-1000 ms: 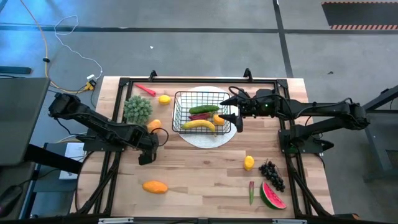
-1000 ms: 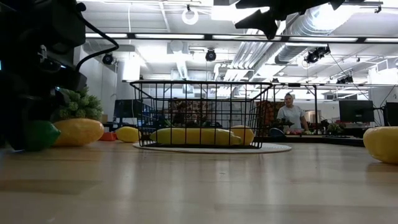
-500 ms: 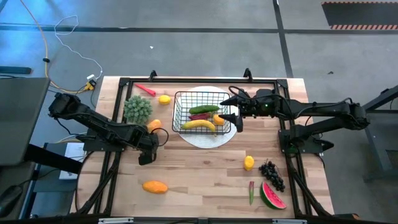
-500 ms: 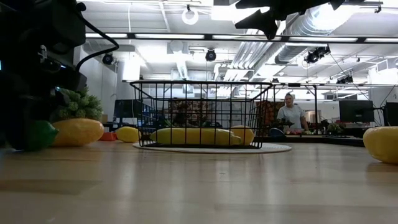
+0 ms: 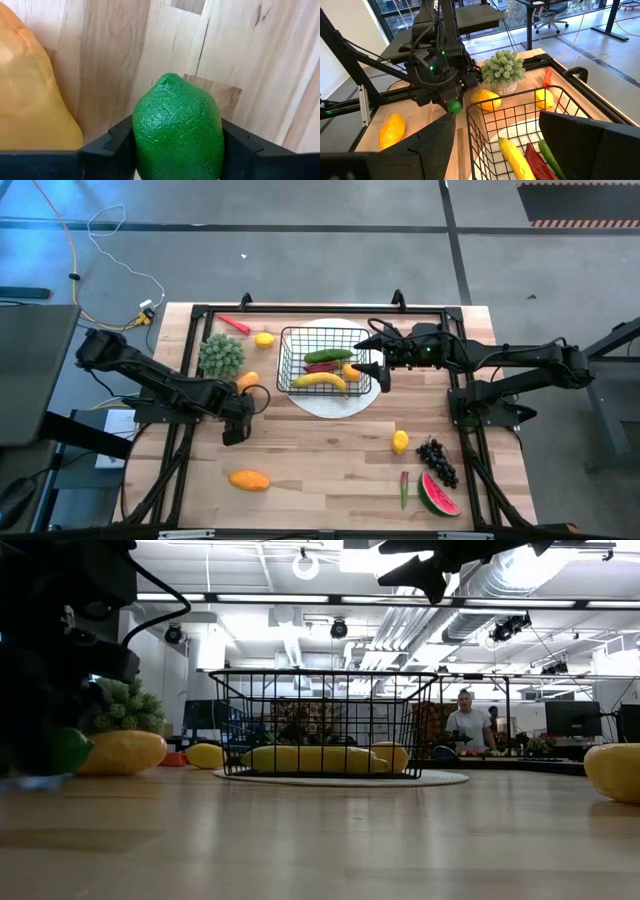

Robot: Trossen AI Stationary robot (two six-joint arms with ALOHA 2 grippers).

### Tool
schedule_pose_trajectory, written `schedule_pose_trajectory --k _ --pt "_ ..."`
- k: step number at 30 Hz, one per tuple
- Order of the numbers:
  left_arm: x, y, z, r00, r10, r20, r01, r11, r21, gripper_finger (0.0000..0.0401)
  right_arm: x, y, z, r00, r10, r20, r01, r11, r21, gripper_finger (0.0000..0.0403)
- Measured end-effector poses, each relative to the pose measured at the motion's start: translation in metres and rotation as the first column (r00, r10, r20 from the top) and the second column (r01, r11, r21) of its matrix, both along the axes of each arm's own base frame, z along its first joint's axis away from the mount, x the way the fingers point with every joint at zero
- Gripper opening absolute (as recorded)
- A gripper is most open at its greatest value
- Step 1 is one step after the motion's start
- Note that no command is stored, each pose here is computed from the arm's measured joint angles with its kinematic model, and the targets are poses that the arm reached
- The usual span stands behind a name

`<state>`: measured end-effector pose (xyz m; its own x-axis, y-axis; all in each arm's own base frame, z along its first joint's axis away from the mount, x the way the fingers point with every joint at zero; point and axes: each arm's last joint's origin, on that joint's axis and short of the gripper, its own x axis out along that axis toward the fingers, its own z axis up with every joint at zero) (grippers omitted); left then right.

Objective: Build produce basket
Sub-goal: Put the green lime into the wire basket

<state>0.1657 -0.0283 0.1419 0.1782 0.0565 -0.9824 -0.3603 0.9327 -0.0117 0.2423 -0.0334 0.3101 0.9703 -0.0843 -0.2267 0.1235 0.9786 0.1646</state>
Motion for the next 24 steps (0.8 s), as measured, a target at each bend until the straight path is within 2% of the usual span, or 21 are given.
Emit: schedule_pose_trajectory --k 7,14,17,20,24 --pt "0.001 0.000 0.017 0.996 -0.012 0.087 0.013 1.000 -0.013 0.0189 0.000 0.000 0.000 1.000 0.000 0.000 0.000 1.000 0.000 0.0271" --pt "0.007 -0.001 0.059 0.958 -0.078 0.275 0.082 0.997 -0.002 0.0189 0.000 0.000 0.000 1.000 -0.001 0.000 0.001 1.000 0.000 0.0271" --pt "0.008 0.000 0.085 0.916 -0.114 0.385 0.103 0.994 0.049 0.0189 0.000 0.000 0.000 1.000 0.000 0.000 0.000 1.000 0.000 0.0271" --pt "0.007 0.003 0.116 0.860 -0.142 0.490 0.073 0.985 0.157 0.0189 0.000 0.000 0.000 1.000 -0.001 0.000 0.001 1.000 0.001 0.0271" --pt "0.007 0.008 0.160 0.743 -0.177 0.645 -0.023 0.957 0.289 0.0189 0.000 0.000 0.000 1.000 -0.001 0.000 0.001 1.000 0.001 0.0271"
